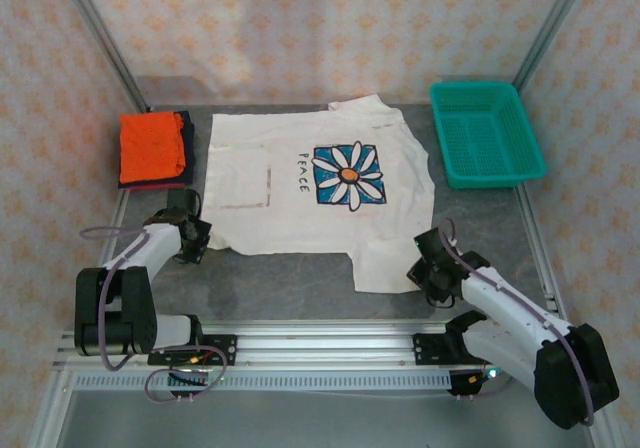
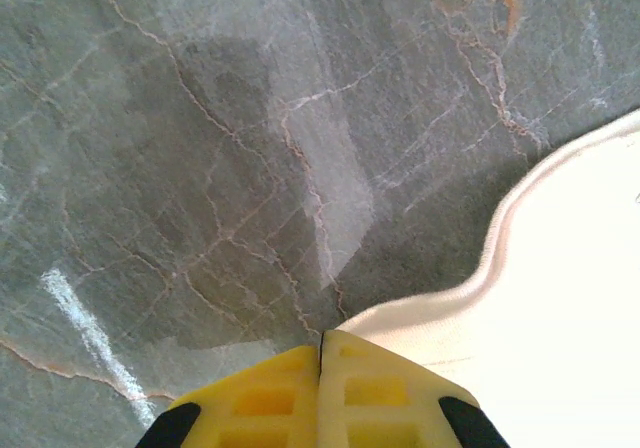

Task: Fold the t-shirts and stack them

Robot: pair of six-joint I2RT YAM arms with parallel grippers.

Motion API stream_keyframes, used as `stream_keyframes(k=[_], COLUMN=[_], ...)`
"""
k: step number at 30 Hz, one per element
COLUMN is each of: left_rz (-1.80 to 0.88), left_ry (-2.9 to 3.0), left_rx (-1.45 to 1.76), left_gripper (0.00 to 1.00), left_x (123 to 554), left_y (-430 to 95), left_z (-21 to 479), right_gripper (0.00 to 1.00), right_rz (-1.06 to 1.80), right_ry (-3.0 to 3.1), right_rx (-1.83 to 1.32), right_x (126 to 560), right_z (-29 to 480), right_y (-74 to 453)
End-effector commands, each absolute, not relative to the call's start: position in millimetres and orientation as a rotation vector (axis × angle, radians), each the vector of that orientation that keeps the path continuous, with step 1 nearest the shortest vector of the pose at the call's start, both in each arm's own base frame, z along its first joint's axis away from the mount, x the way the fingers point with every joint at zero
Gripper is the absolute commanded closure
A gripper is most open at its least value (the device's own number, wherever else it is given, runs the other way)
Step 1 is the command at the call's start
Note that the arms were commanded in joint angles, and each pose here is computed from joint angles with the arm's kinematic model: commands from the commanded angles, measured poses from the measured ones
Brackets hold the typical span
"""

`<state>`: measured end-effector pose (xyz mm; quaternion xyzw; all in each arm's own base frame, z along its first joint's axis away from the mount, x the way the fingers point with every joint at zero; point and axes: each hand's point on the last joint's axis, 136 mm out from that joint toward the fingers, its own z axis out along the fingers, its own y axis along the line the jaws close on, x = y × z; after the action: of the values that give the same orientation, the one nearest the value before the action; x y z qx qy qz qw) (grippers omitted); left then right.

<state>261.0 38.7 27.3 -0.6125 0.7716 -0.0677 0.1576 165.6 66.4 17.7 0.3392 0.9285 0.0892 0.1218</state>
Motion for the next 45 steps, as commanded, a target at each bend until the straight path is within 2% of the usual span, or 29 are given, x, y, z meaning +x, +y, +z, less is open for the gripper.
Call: stream_keyframes(k=[1, 4, 5, 15, 25, 36, 45], left_rz=[-0.167, -0.156, -0.152, -0.169, -0.067, -0.085, -0.097], left_ry=[2.195, 2.192, 2.190, 2.170, 2.180, 2.179, 2.169], left_rx=[-1.777, -1.774, -1.773, -1.753, -1.722, -1.681, -1.666], left_gripper=[1.00, 1.00, 1.00, 1.00, 1.00, 1.00, 1.00], left_x=[254.6, 253.1, 252.7, 251.0, 217.6, 240.1, 261.2], left_y=[42.4, 43.7, 44.2, 44.5, 52.1, 54.4, 56.8], left_z=[30.3, 31.8, 32.5, 49.5, 68.0, 87.8, 99.9], right_gripper=[0.78, 0.98, 1.00, 1.00, 1.00, 1.00, 1.00], right_rz=[0.238, 0.228, 0.225, 0.274, 0.290, 0.410, 0.476], right_ry=[2.732, 2.724, 2.717, 2.634, 2.631, 2.480, 2.404], right_rx=[1.006, 1.012, 1.012, 1.026, 1.037, 0.913, 0.846], right_x=[161.3, 161.1, 161.6, 163.5, 139.3, 211.1, 254.3], right_z=[14.0, 18.2, 20.6, 56.5, 83.7, 140.9, 165.6], right_y=[64.3, 62.4, 61.4, 57.5, 48.6, 73.7, 91.3])
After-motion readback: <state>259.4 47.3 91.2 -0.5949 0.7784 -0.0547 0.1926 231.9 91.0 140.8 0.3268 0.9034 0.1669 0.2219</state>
